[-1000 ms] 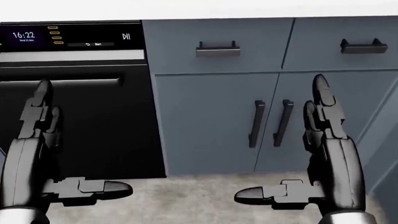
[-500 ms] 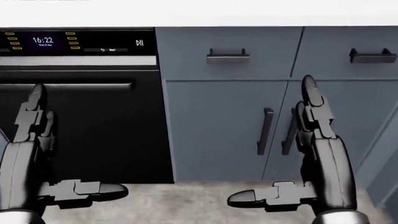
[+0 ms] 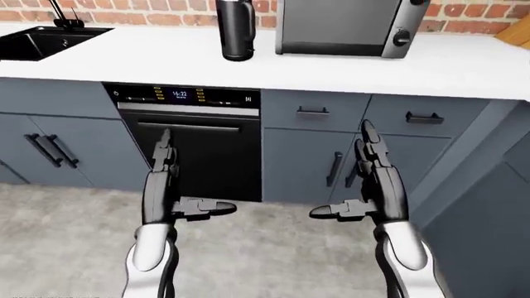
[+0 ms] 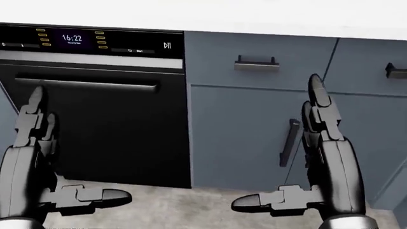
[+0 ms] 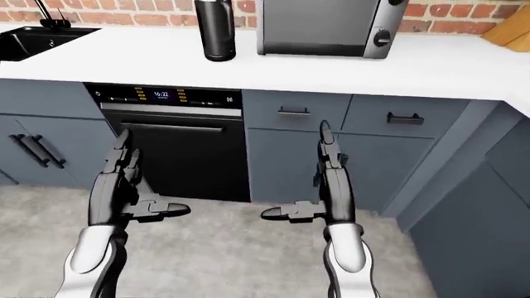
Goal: Press down the lever to turn on the electric kettle.
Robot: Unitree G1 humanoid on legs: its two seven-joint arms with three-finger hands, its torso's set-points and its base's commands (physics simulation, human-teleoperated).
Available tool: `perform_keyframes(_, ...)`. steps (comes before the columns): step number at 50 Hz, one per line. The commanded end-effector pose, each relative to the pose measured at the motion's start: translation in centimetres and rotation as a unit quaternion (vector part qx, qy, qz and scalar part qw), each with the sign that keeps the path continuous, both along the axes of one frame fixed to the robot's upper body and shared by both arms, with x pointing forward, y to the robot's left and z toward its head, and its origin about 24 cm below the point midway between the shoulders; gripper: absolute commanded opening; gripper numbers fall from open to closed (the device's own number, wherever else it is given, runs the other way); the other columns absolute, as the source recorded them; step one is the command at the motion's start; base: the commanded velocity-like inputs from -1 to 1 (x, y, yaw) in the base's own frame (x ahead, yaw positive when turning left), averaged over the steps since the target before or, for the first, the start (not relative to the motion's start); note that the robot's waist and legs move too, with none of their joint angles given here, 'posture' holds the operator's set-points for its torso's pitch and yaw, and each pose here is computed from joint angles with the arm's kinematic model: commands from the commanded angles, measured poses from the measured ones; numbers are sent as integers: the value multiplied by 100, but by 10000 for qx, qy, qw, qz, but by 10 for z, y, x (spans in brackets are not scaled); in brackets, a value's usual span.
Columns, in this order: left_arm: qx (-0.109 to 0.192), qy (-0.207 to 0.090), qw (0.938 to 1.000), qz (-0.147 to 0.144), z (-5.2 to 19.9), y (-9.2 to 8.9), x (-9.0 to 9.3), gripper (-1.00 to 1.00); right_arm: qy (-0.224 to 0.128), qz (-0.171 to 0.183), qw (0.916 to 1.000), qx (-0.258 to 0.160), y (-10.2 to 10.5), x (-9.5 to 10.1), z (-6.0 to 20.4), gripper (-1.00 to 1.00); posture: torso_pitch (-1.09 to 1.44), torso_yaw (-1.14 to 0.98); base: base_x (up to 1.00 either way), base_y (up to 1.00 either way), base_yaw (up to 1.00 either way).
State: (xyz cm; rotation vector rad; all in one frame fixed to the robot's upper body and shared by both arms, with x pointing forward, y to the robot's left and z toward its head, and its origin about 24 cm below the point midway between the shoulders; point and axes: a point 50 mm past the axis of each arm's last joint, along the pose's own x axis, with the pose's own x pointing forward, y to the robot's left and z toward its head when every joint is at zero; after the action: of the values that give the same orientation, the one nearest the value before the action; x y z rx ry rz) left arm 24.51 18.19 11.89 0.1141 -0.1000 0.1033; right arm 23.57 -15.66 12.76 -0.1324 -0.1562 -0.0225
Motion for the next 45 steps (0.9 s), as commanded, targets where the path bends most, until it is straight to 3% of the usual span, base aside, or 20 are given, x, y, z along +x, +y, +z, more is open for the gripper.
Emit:
perform_keyframes(1, 32, -393, 9992, -72, 14, -3, 0, 100, -335, -22, 9994, -37, -1, -1, 12, 100, 0, 0, 0, 0, 20)
perform_keyframes(26, 41, -399, 9992, -76, 17, -3, 0, 100, -405, 21, 9992, 17, 1, -2, 14, 100, 0, 0, 0, 0, 14)
perform_keyframes(30, 52, -399, 9992, -82, 17, -3, -1, 100, -455, 214, 9986, 155, 4, -2, 16, 100, 0, 0, 7, 0, 0)
perform_keyframes(45, 64, -405, 9991, -53, 17, -1, -2, 100, -510, 269, 9982, 175, 4, -3, 18, 100, 0, 0, 20, 0, 0)
